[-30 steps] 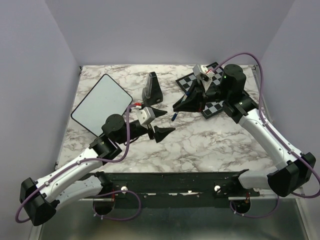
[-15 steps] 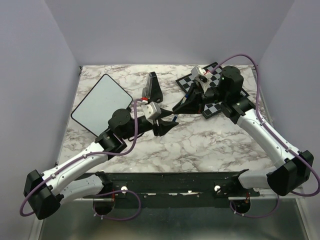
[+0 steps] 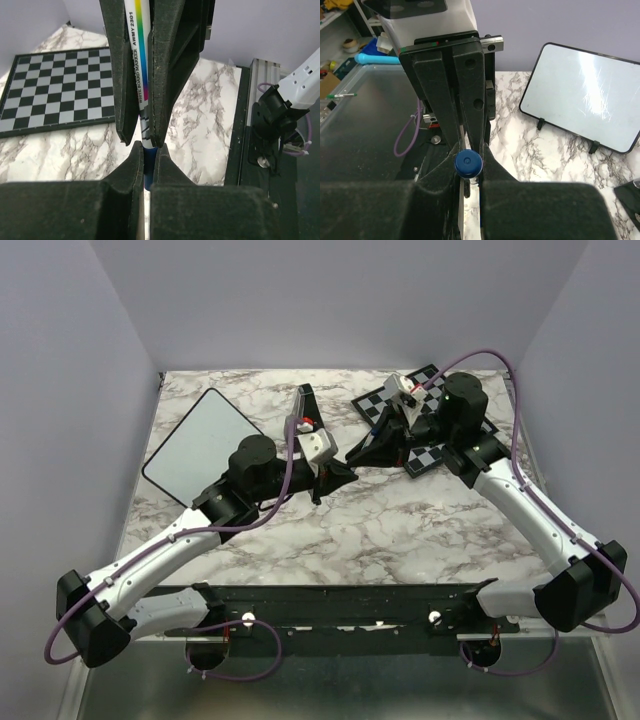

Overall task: Write a sentence on the whiteboard
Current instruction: Open the whiteboard marker at the center of the board, then place the pen cap at the center of the board, then pick up the whiteboard from the whiteboard stand.

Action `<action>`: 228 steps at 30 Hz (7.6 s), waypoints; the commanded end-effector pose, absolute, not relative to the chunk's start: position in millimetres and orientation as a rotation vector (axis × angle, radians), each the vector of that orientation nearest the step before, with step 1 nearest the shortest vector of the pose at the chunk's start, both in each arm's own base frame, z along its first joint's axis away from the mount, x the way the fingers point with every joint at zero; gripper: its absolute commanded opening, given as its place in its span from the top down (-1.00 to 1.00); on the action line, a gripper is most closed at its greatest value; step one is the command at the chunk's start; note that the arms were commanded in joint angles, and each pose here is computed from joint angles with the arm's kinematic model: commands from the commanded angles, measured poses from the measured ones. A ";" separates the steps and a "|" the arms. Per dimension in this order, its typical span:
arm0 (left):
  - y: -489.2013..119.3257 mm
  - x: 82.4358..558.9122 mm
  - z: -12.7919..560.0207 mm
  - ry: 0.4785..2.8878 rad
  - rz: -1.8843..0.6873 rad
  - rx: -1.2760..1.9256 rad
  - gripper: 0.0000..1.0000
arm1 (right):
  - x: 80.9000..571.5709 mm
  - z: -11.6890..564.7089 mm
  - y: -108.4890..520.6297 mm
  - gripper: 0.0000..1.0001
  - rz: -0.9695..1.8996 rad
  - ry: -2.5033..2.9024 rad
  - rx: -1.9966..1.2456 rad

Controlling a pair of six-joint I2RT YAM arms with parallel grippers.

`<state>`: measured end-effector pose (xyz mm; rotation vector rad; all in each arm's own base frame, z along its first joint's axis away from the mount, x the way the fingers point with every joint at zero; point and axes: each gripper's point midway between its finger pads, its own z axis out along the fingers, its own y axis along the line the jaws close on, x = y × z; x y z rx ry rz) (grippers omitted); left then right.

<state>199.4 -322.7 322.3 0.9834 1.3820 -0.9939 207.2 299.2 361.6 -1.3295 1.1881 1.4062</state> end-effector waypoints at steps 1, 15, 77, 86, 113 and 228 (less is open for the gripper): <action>-327.8 187.2 316.6 1.444 -1.024 1.111 1.00 | 198.6 351.9 301.4 0.87 1.456 1.191 -1.367; -319.1 191.2 326.3 1.468 -1.030 1.092 1.00 | 200.3 340.4 302.1 0.49 1.469 1.235 -1.390; -314.2 195.4 293.8 1.477 -1.030 1.091 1.00 | 216.7 344.7 304.1 0.99 1.450 1.351 -1.280; -300.9 186.3 244.6 1.641 -0.990 1.188 1.00 | 264.6 371.5 274.8 0.99 1.314 1.406 -1.114; -277.8 269.2 80.2 2.099 -0.749 0.226 1.00 | 295.5 315.0 199.9 0.99 1.048 1.518 -0.801; 107.8 335.3 171.0 1.637 -0.515 -0.461 -0.33 | 229.6 308.3 239.3 0.99 1.428 1.407 -1.103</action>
